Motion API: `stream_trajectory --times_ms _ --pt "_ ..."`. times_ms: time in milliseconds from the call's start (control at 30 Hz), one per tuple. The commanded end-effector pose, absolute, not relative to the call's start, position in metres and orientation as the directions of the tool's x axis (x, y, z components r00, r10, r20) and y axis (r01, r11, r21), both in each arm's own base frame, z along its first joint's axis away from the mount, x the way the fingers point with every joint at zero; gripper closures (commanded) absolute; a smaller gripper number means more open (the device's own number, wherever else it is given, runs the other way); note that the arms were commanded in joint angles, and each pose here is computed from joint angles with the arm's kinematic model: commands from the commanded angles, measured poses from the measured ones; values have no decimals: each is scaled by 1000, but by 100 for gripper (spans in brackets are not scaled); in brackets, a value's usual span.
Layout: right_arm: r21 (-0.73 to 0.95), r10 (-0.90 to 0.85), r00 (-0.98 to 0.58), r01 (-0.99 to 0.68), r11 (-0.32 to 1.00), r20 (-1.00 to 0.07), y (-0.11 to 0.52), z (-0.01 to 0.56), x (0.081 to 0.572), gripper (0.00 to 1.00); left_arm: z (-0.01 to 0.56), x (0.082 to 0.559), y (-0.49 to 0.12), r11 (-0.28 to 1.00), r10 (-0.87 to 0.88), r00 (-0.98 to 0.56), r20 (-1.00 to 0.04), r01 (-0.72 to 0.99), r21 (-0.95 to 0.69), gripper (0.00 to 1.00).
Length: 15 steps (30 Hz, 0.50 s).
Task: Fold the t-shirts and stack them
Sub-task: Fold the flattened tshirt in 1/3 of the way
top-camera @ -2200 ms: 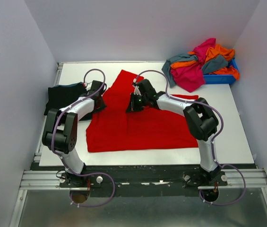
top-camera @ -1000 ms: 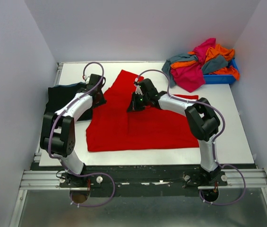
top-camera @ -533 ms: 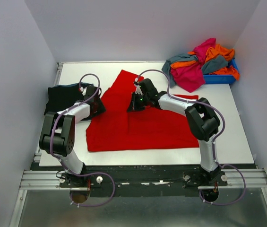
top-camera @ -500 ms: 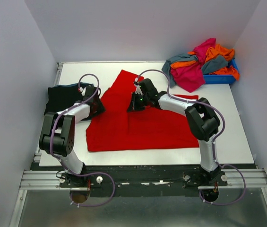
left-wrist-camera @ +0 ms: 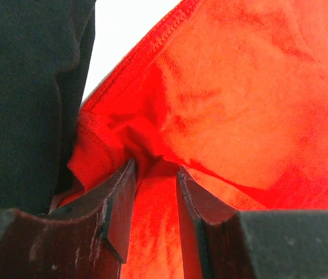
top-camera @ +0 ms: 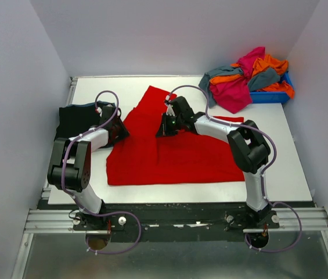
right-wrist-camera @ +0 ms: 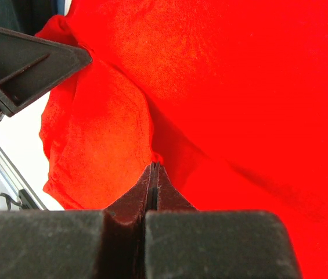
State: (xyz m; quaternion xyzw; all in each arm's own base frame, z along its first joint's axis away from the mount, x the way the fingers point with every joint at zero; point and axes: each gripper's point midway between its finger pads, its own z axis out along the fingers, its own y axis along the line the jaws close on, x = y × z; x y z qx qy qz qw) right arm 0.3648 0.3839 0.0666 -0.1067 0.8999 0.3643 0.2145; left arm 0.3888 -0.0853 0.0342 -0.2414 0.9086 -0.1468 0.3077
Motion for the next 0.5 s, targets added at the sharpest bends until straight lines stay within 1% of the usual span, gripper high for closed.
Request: stream_trajectory --times_ms 0,100,233,367,467 --pt "619 -25 -872 -367 694 -489 385 77 368 99 48 391 -80 843 -529 -676 -513 -350 -408 57" --pt "619 -25 -872 -367 695 -488 384 77 368 99 57 390 -64 858 -513 -654 -555 -381 -344 56" --pt "619 -25 -872 -367 695 -488 385 77 368 99 64 387 -56 868 -495 -654 -572 -395 -300 56" --pt "620 -26 -873 -367 694 -488 385 77 368 99 71 390 -65 864 -504 -644 -576 -359 -353 56" --pt "621 -27 -873 -368 693 -487 385 77 368 99 71 397 -74 859 -507 -646 -571 -327 -394 58"
